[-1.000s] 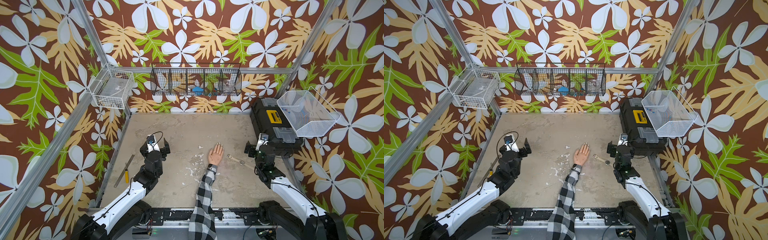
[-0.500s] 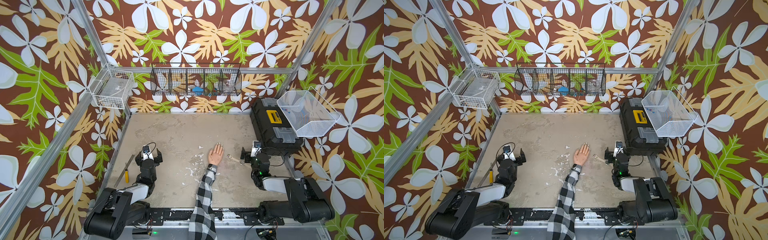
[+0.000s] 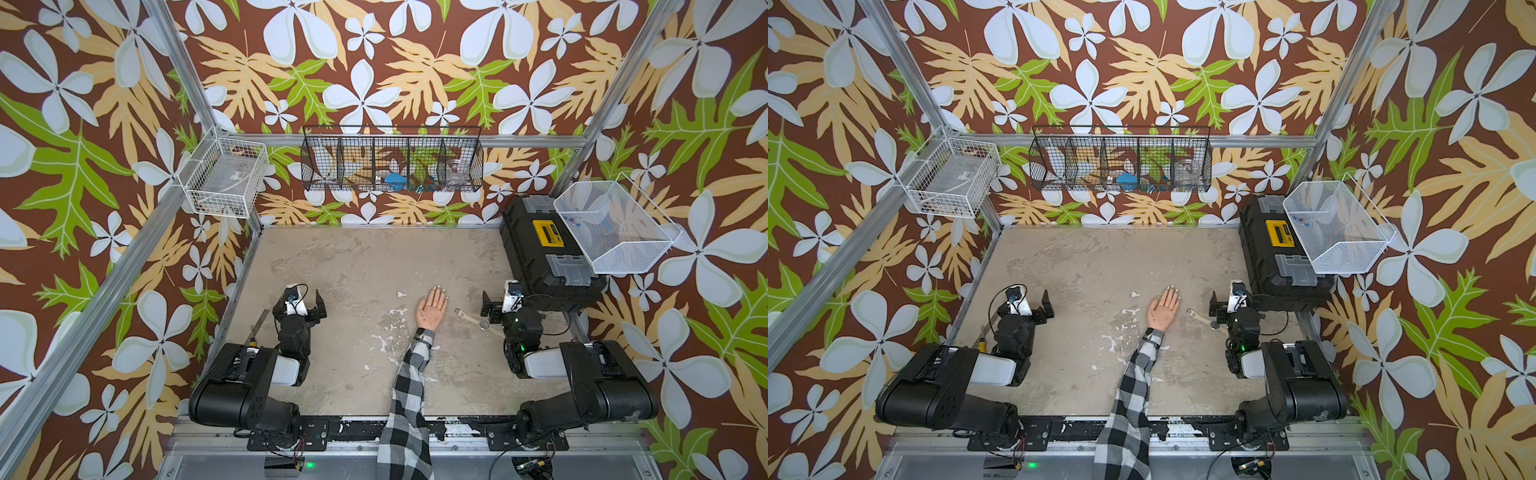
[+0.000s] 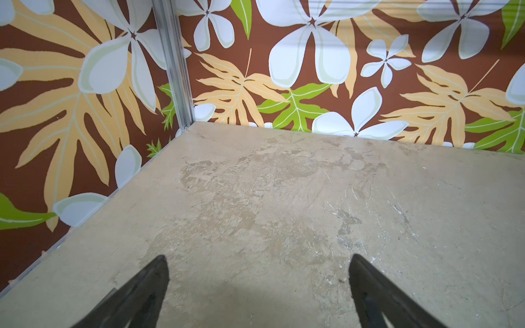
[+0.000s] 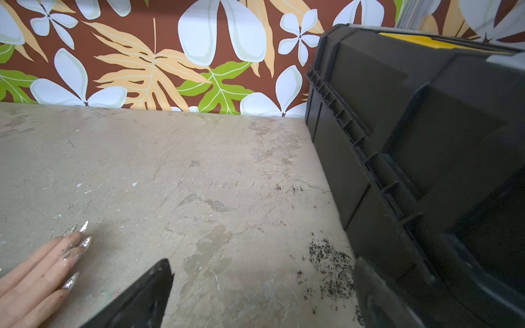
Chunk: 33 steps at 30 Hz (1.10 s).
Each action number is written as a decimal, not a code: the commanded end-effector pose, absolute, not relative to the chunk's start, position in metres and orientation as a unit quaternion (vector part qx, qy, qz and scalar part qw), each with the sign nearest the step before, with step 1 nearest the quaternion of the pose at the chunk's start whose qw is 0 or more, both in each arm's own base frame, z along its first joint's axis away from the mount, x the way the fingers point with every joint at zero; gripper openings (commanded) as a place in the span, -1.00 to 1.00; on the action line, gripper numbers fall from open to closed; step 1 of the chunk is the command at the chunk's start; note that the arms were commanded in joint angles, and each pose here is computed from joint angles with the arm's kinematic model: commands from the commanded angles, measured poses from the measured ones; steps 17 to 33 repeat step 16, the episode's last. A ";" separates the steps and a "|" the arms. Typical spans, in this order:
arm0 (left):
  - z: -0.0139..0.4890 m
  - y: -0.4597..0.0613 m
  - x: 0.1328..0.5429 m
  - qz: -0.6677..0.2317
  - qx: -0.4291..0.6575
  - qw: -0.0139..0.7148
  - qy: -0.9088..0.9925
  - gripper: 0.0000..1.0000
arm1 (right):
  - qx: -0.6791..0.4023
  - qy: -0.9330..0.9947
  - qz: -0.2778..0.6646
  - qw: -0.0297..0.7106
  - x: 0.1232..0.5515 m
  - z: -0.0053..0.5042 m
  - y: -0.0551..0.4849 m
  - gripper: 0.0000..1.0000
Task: Take off the watch
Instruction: Reset both arms
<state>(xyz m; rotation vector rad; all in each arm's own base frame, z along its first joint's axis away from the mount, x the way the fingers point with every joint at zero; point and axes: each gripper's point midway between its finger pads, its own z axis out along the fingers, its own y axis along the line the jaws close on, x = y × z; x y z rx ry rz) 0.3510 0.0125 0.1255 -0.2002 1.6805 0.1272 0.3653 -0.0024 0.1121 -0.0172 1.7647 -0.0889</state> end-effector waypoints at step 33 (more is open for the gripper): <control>0.134 0.011 0.353 0.042 -0.091 0.674 0.731 0.99 | -0.012 0.757 -0.035 0.652 0.366 0.123 -0.001 1.00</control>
